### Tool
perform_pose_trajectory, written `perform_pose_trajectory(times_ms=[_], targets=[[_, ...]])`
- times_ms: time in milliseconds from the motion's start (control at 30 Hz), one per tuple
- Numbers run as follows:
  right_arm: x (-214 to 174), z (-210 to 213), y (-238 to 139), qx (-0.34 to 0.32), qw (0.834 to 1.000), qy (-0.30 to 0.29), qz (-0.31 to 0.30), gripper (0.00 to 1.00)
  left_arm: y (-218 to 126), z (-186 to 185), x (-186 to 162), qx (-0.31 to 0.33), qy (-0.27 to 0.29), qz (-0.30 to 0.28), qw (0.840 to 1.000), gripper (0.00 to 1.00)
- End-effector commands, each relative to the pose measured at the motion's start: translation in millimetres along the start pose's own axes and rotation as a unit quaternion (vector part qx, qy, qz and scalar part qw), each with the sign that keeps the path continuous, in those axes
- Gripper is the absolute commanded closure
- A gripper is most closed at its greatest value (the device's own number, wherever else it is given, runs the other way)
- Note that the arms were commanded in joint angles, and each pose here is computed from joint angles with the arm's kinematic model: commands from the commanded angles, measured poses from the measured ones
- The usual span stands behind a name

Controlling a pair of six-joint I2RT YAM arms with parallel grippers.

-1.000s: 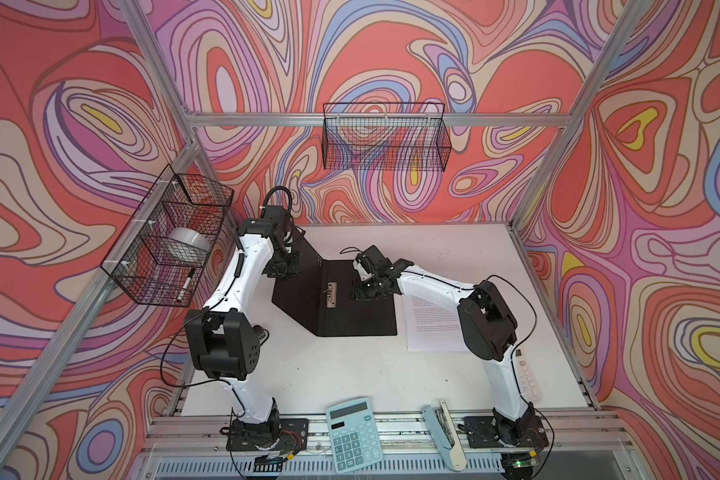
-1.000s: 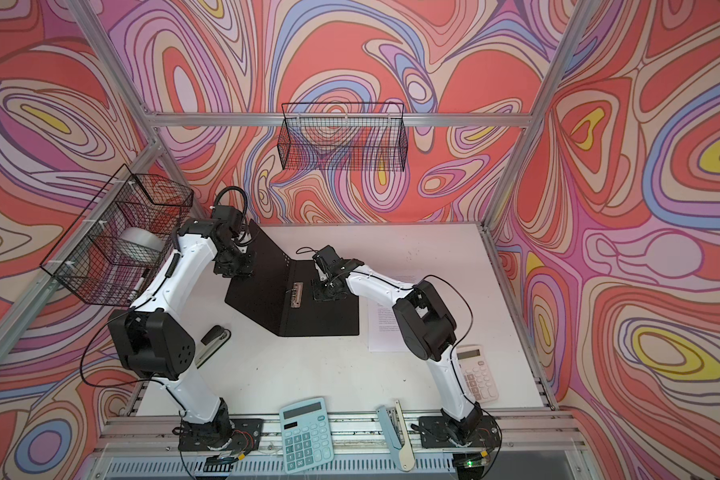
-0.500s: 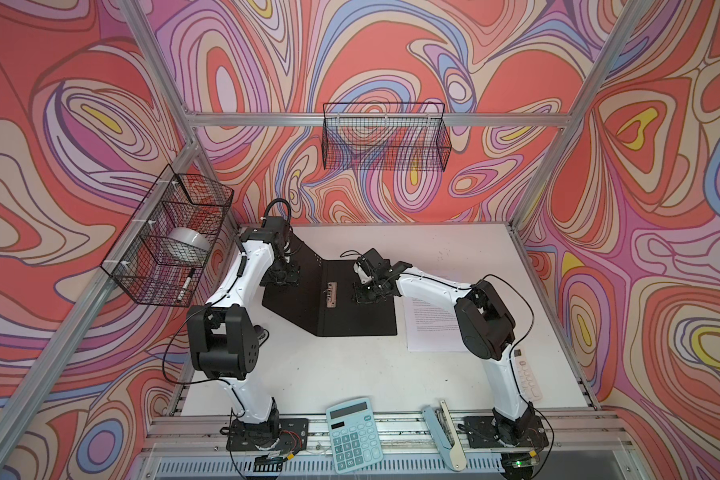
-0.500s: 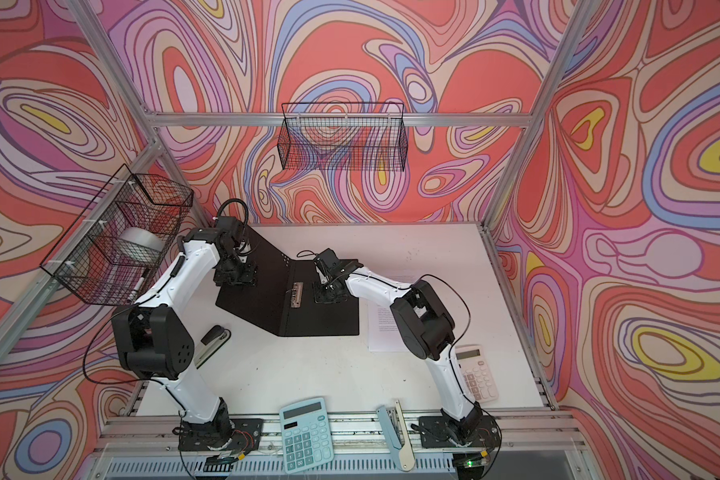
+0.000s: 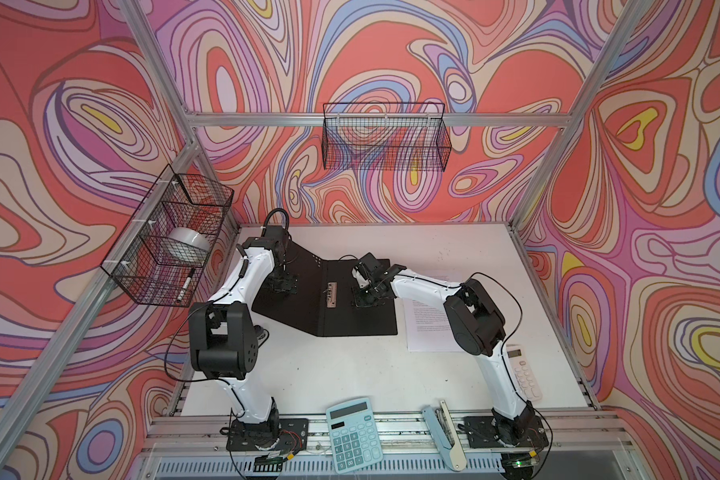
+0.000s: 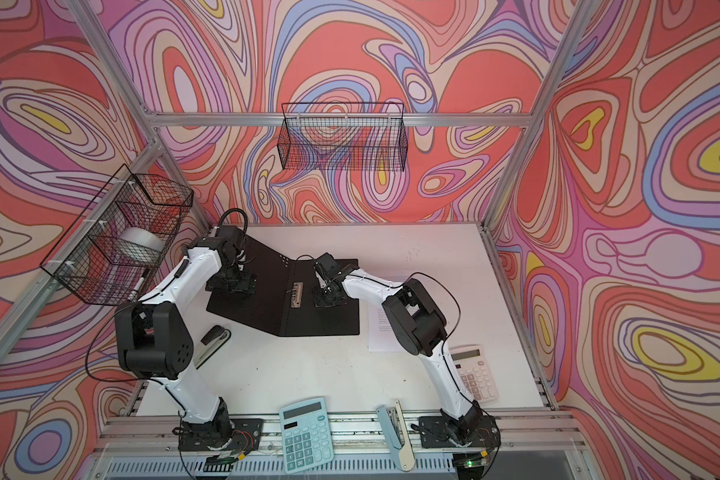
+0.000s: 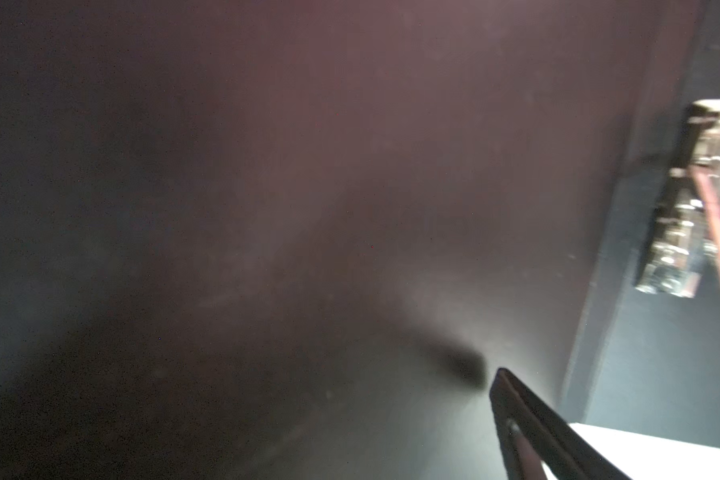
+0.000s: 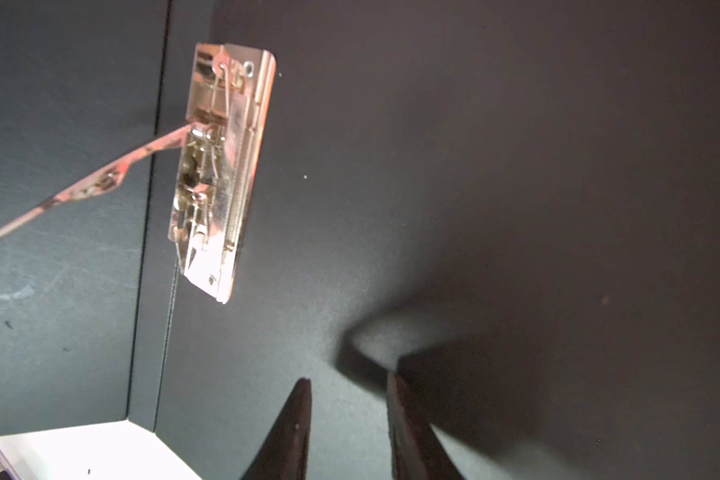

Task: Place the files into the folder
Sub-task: 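Lay the blue cover flat with the left gripper while the right gripper hovers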

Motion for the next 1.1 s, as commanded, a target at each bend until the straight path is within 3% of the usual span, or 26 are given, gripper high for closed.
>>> perform_pose_trajectory(times_ms=[0, 633, 1067], targets=[[3.6, -5.1, 6.9, -0.003, 1.000, -0.001, 0.001, 0.67, 2.3, 9.4, 2.1, 0.046, 0.010, -0.014, 0.999, 0.04], [14.7, -2.7, 6.3, 0.015, 1.000, -0.013, -0.003, 0.66, 12.1, 24.1, 7.0, 0.141, 0.029, -0.029, 0.989, 0.00], [30.0, -28.8, 13.2, -0.005, 1.000, -0.011, 0.009, 0.66, 0.2, 24.4, 5.7, 0.128, 0.036, -0.031, 0.991, 0.00]])
Point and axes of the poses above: each gripper's point midway between its finger pads, its own y axis out along the fingers, its own z axis along the line the jaws close on, x = y × z, the point moved 8 cm from there along -y, back along the fingers, and after that the axes turned 11 degrees about y, right-handed, at the moved point
